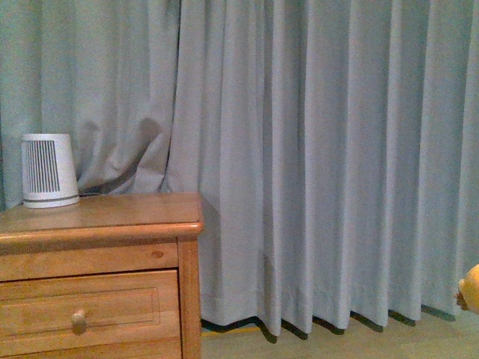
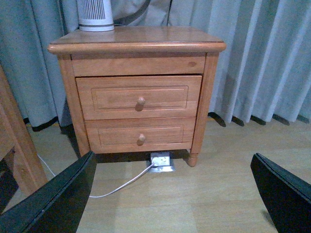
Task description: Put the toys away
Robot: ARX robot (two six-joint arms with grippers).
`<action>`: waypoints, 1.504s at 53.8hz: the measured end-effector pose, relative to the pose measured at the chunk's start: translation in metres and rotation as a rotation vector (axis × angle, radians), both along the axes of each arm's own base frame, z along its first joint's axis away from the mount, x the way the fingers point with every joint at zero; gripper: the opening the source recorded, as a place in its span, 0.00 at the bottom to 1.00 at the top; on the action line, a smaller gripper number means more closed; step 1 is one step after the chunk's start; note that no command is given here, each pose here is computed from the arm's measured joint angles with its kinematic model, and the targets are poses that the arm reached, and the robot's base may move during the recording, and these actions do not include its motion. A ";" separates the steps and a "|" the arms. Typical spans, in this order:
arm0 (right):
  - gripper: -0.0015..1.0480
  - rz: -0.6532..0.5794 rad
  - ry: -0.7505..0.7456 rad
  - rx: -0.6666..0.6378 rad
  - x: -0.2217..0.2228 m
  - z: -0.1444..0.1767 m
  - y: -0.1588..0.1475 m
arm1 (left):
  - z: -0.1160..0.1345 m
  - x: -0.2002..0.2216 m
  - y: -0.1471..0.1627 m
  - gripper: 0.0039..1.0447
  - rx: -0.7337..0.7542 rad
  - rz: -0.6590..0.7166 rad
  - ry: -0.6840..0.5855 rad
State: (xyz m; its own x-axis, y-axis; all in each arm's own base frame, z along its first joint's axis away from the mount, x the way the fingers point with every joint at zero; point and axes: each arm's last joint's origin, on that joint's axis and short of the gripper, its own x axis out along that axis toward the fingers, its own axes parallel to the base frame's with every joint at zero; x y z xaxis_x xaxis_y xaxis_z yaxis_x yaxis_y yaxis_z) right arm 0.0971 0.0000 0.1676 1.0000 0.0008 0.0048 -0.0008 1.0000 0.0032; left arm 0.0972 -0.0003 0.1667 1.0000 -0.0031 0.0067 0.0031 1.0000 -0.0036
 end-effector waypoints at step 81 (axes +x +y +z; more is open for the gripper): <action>0.06 0.000 0.001 0.000 0.000 0.000 0.000 | 0.000 0.000 0.000 0.94 0.000 0.004 0.001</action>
